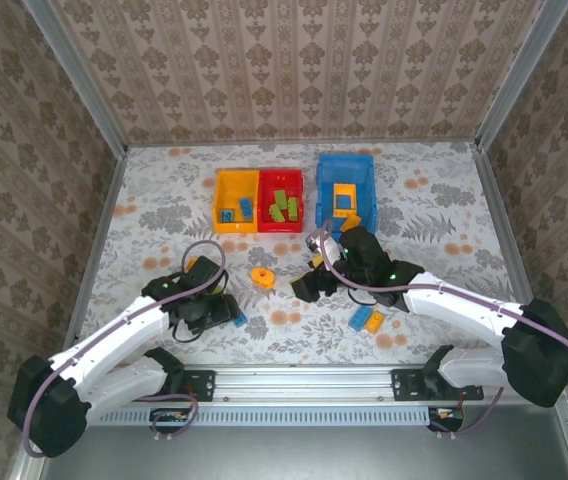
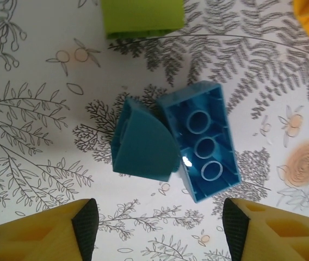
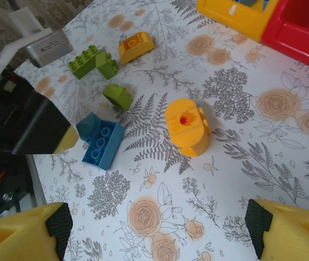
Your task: Sort the legos into containers by color
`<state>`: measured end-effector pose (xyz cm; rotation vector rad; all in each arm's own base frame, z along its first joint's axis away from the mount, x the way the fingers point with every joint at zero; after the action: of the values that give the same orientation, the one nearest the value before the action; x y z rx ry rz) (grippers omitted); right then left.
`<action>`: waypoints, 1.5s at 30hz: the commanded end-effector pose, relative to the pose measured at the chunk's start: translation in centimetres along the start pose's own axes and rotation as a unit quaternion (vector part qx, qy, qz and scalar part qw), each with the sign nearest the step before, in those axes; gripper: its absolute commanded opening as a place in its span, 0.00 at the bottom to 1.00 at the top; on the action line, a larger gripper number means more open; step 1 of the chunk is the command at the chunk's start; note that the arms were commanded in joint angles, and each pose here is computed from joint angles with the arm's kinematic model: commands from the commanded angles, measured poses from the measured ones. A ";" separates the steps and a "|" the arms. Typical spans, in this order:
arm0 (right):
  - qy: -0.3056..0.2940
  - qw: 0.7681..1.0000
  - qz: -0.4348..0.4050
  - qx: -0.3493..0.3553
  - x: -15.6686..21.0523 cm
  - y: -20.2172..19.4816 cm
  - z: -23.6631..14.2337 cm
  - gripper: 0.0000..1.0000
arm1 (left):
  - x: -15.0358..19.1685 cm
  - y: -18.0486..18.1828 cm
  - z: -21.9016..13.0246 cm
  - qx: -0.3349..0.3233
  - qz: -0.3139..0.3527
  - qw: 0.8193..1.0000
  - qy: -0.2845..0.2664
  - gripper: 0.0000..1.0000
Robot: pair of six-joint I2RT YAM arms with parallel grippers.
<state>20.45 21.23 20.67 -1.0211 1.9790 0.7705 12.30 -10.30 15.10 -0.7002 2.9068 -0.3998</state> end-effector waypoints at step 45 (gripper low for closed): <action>-0.138 0.990 0.031 0.017 -4.0 0.6 -2.7 0.86 | -4.3 -12.2 -3.3 0.042 -0.055 0.992 -0.102 0.16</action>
<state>19.53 20.41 21.92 -0.9020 1.9188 0.8399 19.19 -19.23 19.53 -0.9821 2.6739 -0.4551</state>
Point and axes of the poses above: each hand's point on the last joint's axis, 136 mm out from that joint toward the fingers, its own z axis out along the fingers, its own y axis along the line the jaws close on, x = y × z, the point moved 10 cm from there along -z, back along the fingers, and after that the axes turned 13 degrees about -z, right-handed, at the moved point
